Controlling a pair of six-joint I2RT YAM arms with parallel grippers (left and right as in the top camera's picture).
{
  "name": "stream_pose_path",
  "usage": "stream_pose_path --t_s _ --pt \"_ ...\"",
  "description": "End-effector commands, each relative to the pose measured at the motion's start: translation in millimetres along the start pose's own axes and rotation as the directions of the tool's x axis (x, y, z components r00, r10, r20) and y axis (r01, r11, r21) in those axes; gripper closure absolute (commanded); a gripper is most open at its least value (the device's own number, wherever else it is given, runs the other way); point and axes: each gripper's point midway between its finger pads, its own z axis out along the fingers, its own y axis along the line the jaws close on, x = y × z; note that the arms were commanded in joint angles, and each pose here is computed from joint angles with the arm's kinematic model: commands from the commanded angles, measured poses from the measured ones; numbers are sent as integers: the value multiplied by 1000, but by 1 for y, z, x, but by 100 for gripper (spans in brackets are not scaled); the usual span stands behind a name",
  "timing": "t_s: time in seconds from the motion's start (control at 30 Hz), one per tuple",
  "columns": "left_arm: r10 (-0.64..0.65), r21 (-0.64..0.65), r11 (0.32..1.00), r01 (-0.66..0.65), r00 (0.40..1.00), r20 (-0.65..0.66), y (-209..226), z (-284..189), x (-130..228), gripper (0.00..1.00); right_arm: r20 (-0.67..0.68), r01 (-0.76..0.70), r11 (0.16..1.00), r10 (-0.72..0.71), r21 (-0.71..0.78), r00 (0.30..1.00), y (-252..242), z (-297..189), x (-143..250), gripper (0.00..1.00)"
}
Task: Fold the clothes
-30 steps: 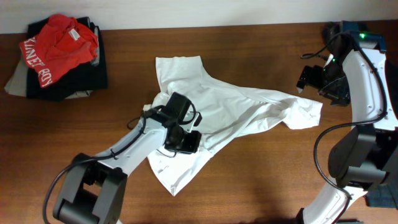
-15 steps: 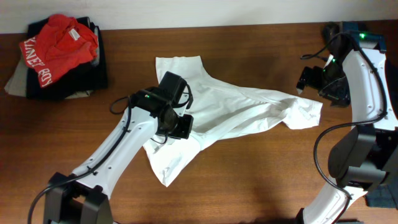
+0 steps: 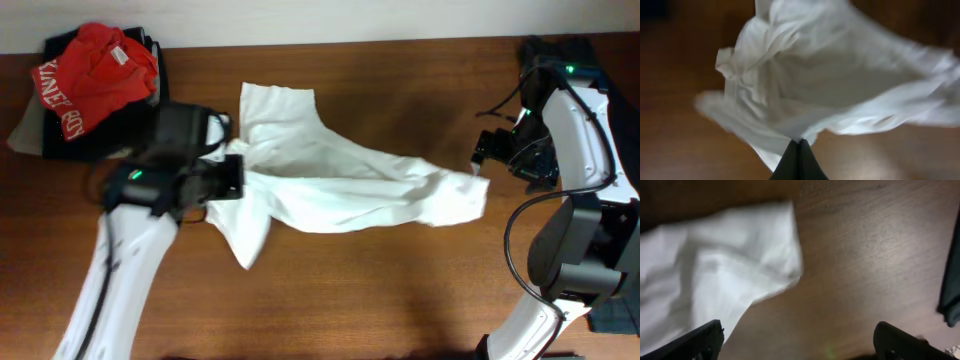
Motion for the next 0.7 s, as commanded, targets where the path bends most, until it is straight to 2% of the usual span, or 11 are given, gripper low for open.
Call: stream_pose_path --t_s 0.0,0.17,0.23,0.27,0.33,0.5,0.53,0.6,0.67 --pt "21 -4 1000 -20 983 181 1 -56 -20 99 -12 7 997 -8 -70 1000 12 2 2 1" --pt "26 35 999 -36 967 255 -6 -89 -14 99 -25 44 979 -50 -201 998 36 -2 5 1" --pt "28 28 999 -37 956 293 -6 -100 -16 99 11 180 929 -187 -323 982 63 -7 8 1" --pt "28 14 999 -33 954 298 -3 -100 -17 99 66 305 856 -306 -417 950 89 -15 13 1" --pt "27 -10 1000 -26 957 290 1 -98 -17 99 134 423 769 -412 -478 901 113 -21 19 1" --pt "23 -29 999 -18 978 209 5 -75 -12 99 322 742 516 -680 -428 659 179 -25 46 1" --pt "22 -31 999 -17 980 196 6 -71 -12 99 352 803 440 -736 -401 579 196 -23 59 1" --pt "22 -33 999 -16 982 186 6 -67 -12 99 384 872 326 -801 -365 460 220 -21 80 1" --pt "22 -33 999 -16 982 189 6 -68 -13 99 402 908 242 -836 -341 373 239 -17 98 1"
